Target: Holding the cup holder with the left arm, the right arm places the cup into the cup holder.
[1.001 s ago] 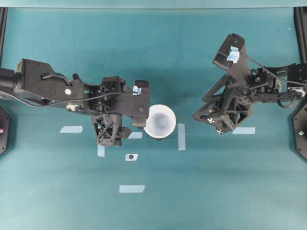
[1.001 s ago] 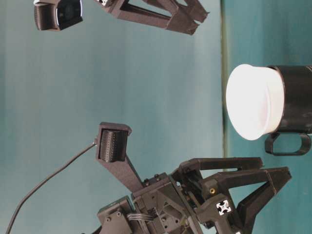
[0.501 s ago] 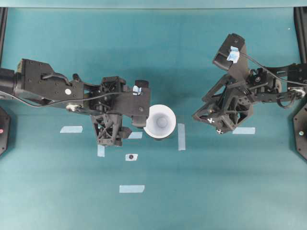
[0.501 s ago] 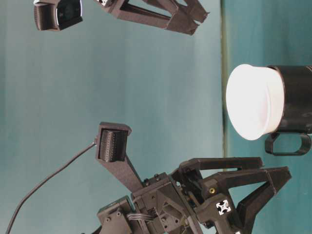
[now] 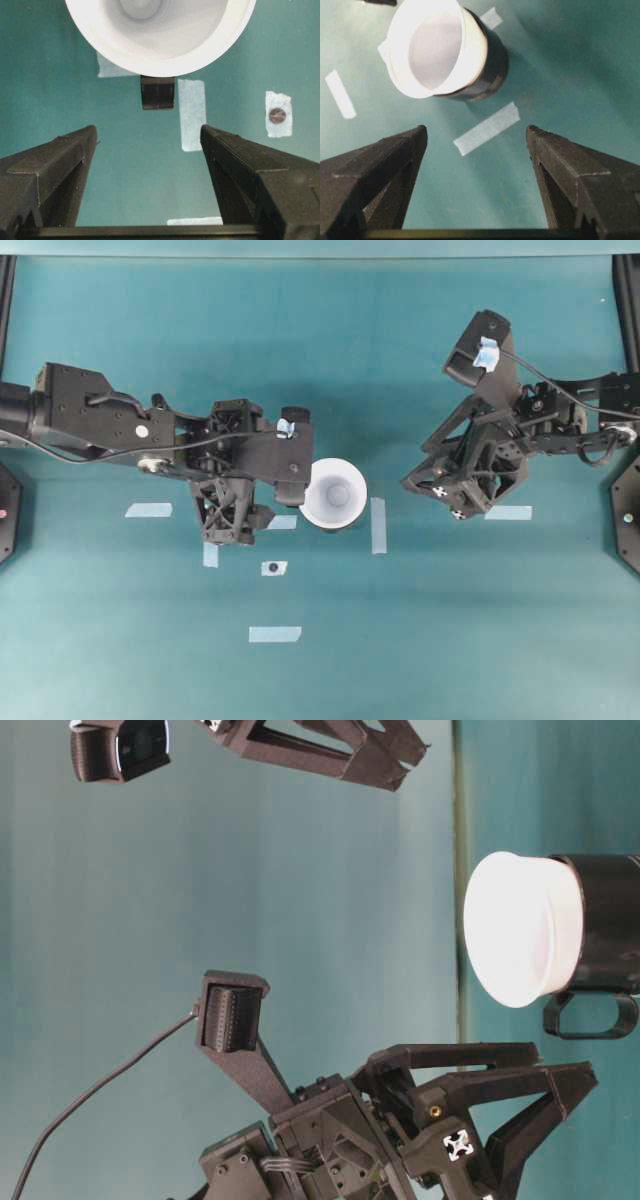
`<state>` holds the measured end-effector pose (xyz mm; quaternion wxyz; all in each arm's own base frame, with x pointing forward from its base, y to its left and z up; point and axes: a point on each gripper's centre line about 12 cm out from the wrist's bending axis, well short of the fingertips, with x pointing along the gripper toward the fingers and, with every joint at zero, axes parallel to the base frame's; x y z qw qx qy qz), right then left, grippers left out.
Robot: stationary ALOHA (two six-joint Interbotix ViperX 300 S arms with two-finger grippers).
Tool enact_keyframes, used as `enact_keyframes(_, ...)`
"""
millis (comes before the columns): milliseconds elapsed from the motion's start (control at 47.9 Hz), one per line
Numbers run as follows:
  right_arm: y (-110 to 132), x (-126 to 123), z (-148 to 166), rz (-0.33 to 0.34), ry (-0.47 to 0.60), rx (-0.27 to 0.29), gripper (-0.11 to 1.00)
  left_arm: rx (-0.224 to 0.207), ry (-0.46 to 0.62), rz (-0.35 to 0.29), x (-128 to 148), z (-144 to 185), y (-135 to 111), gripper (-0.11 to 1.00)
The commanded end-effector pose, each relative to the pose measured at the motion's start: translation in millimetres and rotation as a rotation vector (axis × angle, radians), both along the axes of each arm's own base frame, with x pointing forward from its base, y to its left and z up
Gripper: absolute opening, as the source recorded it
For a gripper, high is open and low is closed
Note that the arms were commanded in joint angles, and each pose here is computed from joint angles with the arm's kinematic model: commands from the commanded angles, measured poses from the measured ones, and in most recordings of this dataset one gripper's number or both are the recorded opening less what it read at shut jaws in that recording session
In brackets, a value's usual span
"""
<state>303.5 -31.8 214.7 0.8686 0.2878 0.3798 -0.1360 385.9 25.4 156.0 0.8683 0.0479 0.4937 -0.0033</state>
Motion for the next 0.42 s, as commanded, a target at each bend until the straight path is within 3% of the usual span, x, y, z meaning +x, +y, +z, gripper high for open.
enact_keyframes(0, 0.8, -0.5, 11.5, 0.006, -0.039, -0.010, 0.85, 0.005, -0.057, -0.002, 4.0, 19.3, -0.3, 0.85)
enact_keyframes(396, 0.4, -0.7, 11.4, 0.005, -0.038, -0.010, 0.85, 0.007, -0.056, -0.003, 3.9, 19.3, 0.5, 0.85)
